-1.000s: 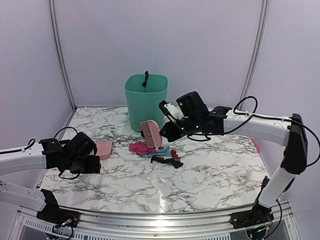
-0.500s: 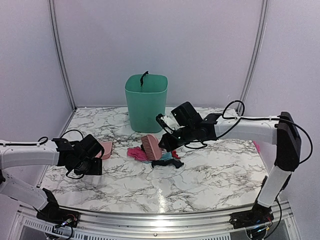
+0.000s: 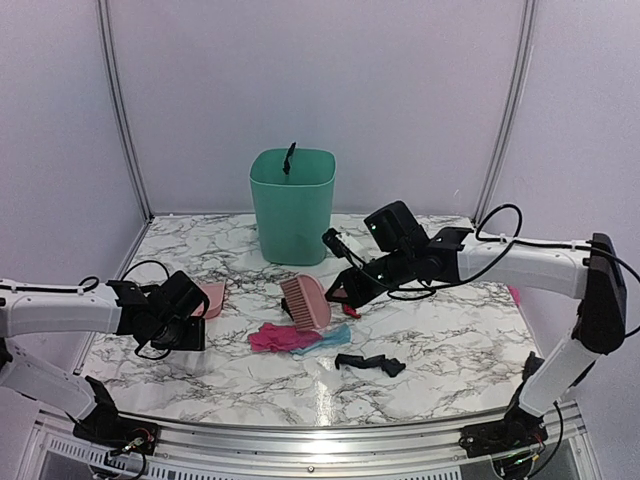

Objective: Sweep away the paper scraps from the table

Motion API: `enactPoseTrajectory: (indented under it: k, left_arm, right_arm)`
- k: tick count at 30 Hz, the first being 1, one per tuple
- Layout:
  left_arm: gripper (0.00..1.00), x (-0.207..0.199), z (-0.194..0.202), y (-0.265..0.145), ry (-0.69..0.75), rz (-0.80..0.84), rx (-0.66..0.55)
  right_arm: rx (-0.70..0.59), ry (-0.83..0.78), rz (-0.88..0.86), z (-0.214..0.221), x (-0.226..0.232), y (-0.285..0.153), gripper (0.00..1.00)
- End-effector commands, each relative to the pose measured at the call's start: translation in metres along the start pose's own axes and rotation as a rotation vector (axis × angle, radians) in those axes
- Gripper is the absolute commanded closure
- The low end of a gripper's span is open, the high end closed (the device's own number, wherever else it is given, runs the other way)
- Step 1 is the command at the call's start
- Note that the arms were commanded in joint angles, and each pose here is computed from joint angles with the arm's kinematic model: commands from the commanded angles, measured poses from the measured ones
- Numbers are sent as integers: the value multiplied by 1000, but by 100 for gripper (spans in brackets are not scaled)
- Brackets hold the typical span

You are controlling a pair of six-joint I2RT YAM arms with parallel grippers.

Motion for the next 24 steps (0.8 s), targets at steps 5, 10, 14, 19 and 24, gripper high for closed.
enactPoseTrajectory:
  k: [5, 10, 14, 19, 24]
  left_arm:
    - [39, 1, -15, 9, 9, -39, -71]
    - [46, -1, -28, 20, 21, -16, -70]
    - [53, -4, -31, 28, 43, -10, -61]
    - [79, -8, -34, 28, 70, 11, -68]
    - [96, -5, -35, 16, 72, 48, -96]
  right_arm:
    - [-204, -77, 84, -58, -2, -42, 100]
    - [-256, -41, 162, -60, -17, -53, 100]
    - [-297, -16, 183, -63, -26, -65, 100]
    - [-358, -51, 174, -72, -27, -86, 100]
    - [-433, -110, 156, -90, -26, -113, 100]
Point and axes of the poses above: each gripper's point midway between its finger pads, its own y axis out along the fingers, its own x axis along the line the jaws close on, z = x × y, the point moved 9 cm from there along -y, back along the fingers, and after that the axes turned 10 degrees about -y, right-handed, at the moved point
